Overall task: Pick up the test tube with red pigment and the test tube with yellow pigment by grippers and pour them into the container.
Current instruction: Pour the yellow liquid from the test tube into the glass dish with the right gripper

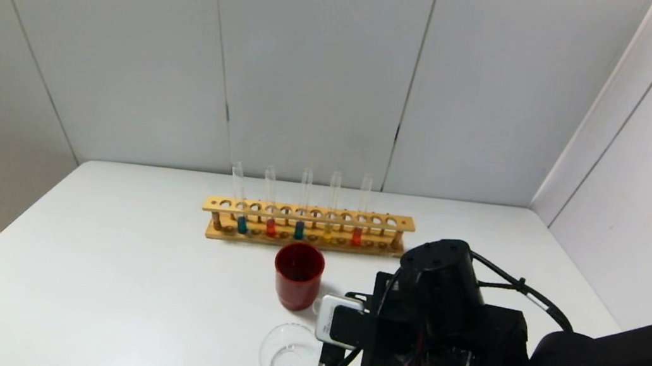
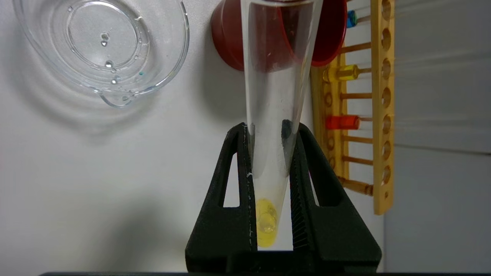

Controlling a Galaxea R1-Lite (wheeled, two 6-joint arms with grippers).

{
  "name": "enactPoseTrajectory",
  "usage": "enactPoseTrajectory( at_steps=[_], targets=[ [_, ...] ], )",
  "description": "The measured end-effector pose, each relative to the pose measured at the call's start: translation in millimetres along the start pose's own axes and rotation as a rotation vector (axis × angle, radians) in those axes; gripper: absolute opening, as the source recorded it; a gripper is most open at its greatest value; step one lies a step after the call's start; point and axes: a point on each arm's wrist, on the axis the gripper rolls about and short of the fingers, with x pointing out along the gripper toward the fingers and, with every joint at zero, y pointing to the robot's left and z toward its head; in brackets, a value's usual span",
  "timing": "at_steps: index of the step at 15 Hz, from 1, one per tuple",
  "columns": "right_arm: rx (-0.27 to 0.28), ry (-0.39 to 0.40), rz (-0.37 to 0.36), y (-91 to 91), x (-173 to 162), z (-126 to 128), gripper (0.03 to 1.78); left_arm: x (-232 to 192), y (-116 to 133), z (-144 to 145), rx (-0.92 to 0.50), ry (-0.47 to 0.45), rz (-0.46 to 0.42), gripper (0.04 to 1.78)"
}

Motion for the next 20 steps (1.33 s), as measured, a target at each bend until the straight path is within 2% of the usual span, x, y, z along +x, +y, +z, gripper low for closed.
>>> enactPoseTrajectory(
  at_steps=[4,7,12,16,20],
  targets=[
    [-0.083,-0.001,0.016,4.9,13.2,7.0,0.34,0.0,0.0,0.0,0.0,0.0,0.0,1.74],
    [-0.142,0.074,-0.022,5.2,17.2,5.3,0.34,0.0,0.0,0.0,0.0,0.0,0.0,1.74],
    [-0.282,0.202,-0.096,-0.4,20.4,6.2,0.34,0.0,0.0,0.0,0.0,0.0,0.0,1.74],
    [-0.35,0.221,-0.077,-1.1,24.6,15.7,0.34,0.0,0.0,0.0,0.0,0.0,-0.001,1.74],
    [-0.364,0.246,-0.06,0.3,27.2,17.4,0.34,0.0,0.0,0.0,0.0,0.0,0.0,1.74]
  ],
)
